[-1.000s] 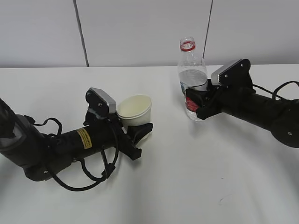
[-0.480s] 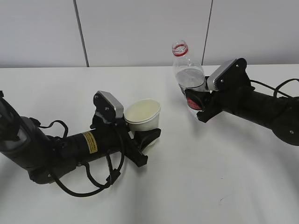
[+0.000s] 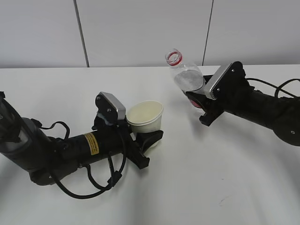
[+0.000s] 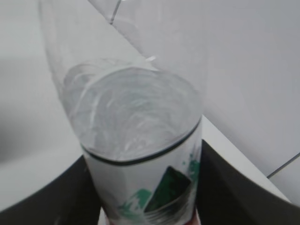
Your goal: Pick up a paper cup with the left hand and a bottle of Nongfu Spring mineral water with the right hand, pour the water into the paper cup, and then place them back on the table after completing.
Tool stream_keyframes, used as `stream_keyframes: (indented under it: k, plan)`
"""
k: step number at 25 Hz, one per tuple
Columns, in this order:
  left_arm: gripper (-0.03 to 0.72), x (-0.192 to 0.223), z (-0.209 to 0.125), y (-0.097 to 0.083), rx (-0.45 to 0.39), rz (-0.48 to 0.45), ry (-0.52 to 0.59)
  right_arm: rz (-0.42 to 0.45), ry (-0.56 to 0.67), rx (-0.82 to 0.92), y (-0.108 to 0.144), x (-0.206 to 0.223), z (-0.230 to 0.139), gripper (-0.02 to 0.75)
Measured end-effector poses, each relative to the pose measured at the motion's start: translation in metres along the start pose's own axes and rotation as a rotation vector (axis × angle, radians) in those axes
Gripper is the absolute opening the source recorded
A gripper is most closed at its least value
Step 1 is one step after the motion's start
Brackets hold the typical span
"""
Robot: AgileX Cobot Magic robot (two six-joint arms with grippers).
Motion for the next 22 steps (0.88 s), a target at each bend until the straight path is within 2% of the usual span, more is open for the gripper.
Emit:
stream_keyframes:
  k: [9, 22]
  plan:
    - [0.349, 0.001, 0.001, -0.002, 0.002, -0.009, -0.001, -0.022, -0.036, -0.162, -0.006, -0.005, 0.019, 0.399]
    - [0.349, 0.002, 0.001, -0.005, 0.003, -0.017, -0.002, -0.018, -0.011, -0.362, -0.005, -0.006, 0.015, 0.398]
Point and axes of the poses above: a point on each arm's last joint axis where the gripper is mounted, x pointing out along that axis toward the gripper, y along the wrist's bending axis when the last joint is at zero, z = x × y, the point moved 2 cm from there along x, pointing out along that axis toward the gripper, and after that the axes turned 12 degrees about x, right-handed, at the moved point
